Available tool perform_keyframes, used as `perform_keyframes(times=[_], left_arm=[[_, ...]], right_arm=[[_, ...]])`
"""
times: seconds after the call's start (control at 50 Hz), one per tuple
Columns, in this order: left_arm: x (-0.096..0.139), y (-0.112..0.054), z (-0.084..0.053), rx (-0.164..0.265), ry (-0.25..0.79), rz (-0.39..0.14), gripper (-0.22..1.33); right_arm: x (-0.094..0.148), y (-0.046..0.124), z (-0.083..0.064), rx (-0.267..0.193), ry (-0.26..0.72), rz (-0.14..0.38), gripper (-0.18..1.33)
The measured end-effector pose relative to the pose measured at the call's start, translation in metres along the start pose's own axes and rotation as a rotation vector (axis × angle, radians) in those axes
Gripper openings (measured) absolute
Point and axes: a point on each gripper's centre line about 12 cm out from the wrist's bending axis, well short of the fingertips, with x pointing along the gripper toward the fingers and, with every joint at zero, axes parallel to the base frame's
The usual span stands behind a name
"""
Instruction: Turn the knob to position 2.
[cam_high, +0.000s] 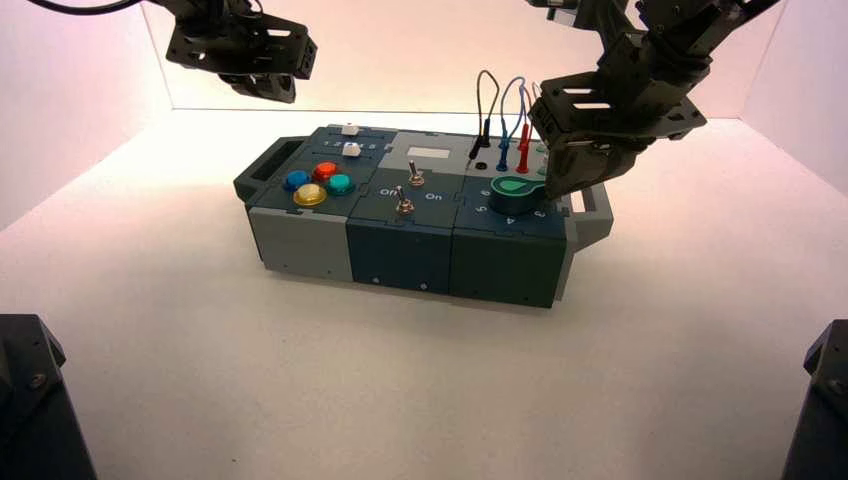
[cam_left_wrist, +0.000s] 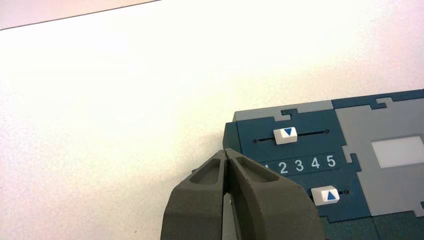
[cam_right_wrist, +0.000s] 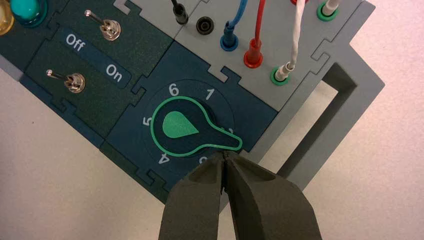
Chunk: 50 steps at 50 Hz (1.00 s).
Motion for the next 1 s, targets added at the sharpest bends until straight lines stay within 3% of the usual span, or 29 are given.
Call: perform_keyframes(times=[0.8,1.0], left_arm=[[0.0,0.0,0.001,0.001,-0.002,0.0,-0.16],[0.0,0.0,0.001,0.0,-0.002,0.0,-0.16]], right_arm=[[-0.004,-0.003,-0.003,0.002,0.035,-0.005,-0.14],[-0.016,-0.001,0.003,-0.001,-0.008,0.004,-0.14]])
